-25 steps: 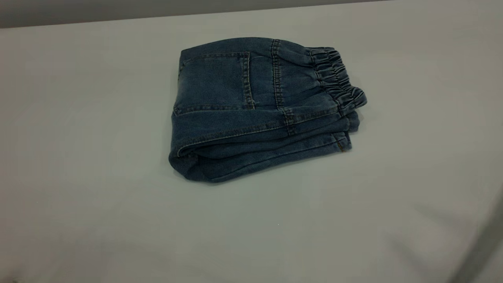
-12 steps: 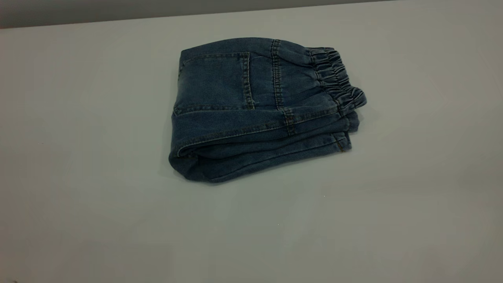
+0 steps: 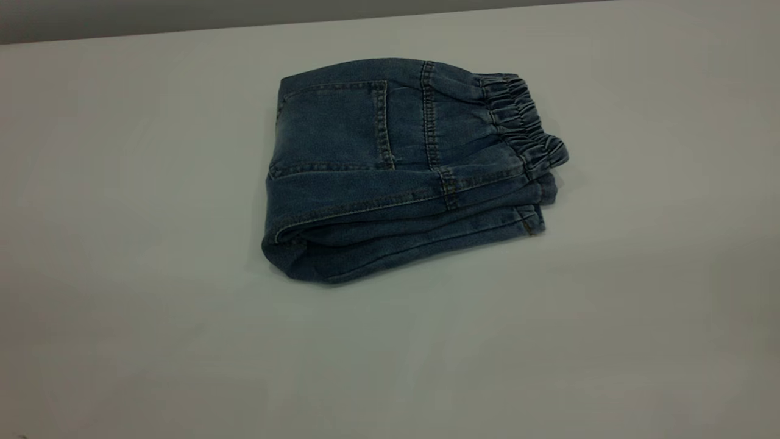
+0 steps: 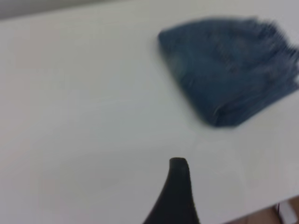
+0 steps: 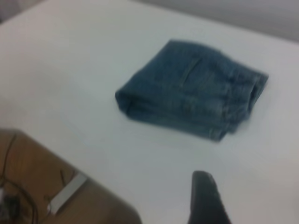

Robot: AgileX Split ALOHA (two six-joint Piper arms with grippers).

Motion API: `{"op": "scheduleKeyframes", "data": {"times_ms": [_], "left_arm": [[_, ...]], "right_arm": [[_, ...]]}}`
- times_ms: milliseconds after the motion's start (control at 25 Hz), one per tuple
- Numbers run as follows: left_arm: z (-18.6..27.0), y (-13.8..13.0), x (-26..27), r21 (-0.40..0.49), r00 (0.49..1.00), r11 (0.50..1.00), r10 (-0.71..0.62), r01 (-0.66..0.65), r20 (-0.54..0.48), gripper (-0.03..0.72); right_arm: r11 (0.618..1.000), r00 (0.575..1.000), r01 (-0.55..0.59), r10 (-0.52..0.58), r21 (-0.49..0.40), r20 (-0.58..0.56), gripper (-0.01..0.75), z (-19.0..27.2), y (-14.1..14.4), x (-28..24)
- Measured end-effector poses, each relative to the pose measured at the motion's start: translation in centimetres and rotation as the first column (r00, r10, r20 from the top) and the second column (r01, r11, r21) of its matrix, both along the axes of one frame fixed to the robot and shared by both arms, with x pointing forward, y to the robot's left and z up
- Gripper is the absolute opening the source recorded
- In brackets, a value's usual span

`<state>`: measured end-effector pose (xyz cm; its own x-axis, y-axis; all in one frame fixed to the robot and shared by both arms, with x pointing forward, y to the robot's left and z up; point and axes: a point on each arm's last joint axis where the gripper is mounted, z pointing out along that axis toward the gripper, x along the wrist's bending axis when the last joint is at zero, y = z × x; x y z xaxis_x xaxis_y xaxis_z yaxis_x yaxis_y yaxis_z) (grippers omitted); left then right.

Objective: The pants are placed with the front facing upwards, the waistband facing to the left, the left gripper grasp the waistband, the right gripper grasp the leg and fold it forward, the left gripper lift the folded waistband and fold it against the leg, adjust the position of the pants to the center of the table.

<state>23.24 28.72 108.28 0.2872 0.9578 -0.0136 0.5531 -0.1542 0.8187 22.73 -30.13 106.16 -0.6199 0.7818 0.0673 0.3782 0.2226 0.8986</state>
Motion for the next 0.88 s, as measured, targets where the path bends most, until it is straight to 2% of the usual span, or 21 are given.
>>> {"op": "scheduleKeyframes", "data": {"times_ms": [120,600,760,880], "left_arm": [[-1.8,0.4,0.7,0.048,0.998,0.998,0.029,-0.026,-0.053,0.582],[-3.1,0.5,2.1,0.057,0.999,0.997,0.054,-0.054,0.005,0.582],[-3.1,0.5,2.0,0.056,0.999,0.997,0.053,-0.053,0.003,0.582],[-3.1,0.5,2.0,0.055,0.999,0.997,0.053,-0.053,0.003,0.582]], "right_arm": [[1.0,1.0,0.004,-0.004,-0.014,-0.01,0.358,-0.8,0.2,0.4],[1.0,1.0,0.018,-0.018,-0.014,-0.014,0.358,-0.8,0.2,0.3],[0.989,0.989,0.145,-0.145,-0.01,-0.018,0.358,-0.8,0.4,0.3],[0.953,0.953,0.303,-0.303,-0.011,-0.017,0.358,-0.8,0.5,0.4]]}}
